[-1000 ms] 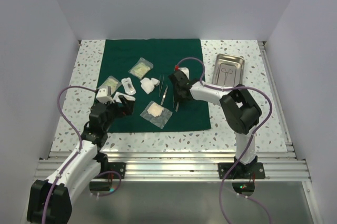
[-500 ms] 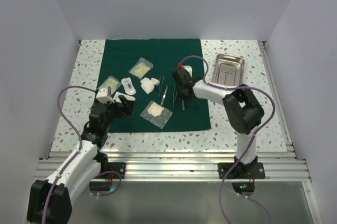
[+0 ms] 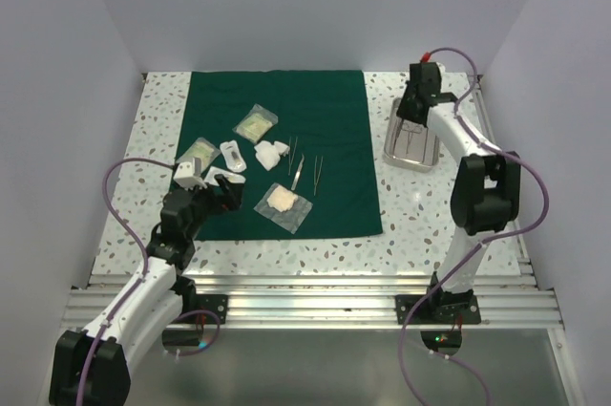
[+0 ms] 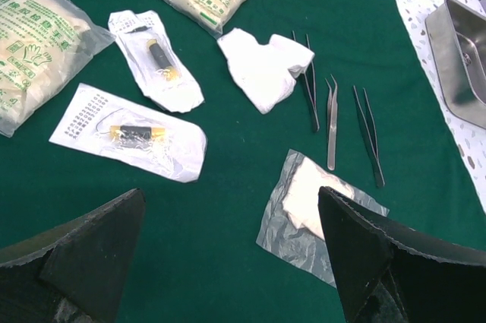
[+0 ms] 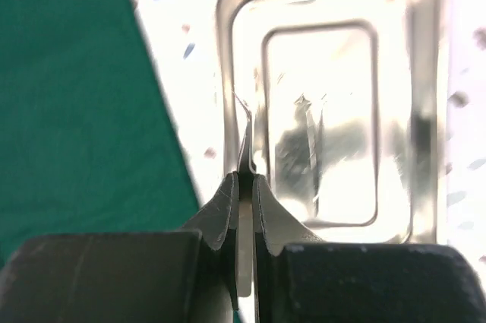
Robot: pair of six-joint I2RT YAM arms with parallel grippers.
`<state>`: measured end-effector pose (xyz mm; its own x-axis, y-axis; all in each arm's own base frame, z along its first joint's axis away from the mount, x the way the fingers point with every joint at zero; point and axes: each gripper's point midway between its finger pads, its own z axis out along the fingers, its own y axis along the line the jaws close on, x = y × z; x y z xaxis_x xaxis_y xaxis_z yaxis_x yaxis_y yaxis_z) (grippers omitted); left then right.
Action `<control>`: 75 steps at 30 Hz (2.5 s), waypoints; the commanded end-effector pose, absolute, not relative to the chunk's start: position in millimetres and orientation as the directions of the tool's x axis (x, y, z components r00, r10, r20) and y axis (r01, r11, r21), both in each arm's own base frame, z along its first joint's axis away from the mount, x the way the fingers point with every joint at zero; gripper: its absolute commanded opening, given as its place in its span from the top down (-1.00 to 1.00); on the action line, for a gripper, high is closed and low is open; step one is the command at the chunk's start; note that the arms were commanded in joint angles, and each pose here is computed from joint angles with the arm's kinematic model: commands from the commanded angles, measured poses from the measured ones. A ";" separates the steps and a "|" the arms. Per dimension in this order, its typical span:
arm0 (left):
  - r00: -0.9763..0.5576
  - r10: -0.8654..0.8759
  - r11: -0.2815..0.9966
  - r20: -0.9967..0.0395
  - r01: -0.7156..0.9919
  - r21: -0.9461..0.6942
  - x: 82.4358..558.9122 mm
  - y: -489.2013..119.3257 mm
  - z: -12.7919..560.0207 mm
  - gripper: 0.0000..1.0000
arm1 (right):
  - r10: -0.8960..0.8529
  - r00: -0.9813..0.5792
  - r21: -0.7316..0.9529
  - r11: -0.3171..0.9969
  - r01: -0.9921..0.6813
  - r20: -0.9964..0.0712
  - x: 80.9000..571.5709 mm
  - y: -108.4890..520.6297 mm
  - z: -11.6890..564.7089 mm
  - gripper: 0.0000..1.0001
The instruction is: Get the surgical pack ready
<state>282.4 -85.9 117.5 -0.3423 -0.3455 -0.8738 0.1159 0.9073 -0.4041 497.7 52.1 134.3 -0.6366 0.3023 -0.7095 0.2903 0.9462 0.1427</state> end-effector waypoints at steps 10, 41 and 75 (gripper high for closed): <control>-0.286 -0.341 0.902 -0.895 0.168 -0.397 286.6 -90.6 131.6 -1.00 | 0.246 -0.737 0.054 0.960 0.274 -0.630 533.5 15.7 64.9 1.00; -0.292 -0.340 0.902 -0.894 0.170 -0.398 286.3 -91.3 131.2 -1.00 | 0.036 -0.711 0.089 0.995 -0.037 -0.702 425.5 213.3 117.6 0.14; -0.294 -0.339 0.902 -0.894 0.167 -0.398 285.8 -90.9 131.1 -1.00 | 0.050 -0.791 0.049 0.998 0.026 -0.609 375.4 274.9 48.4 1.00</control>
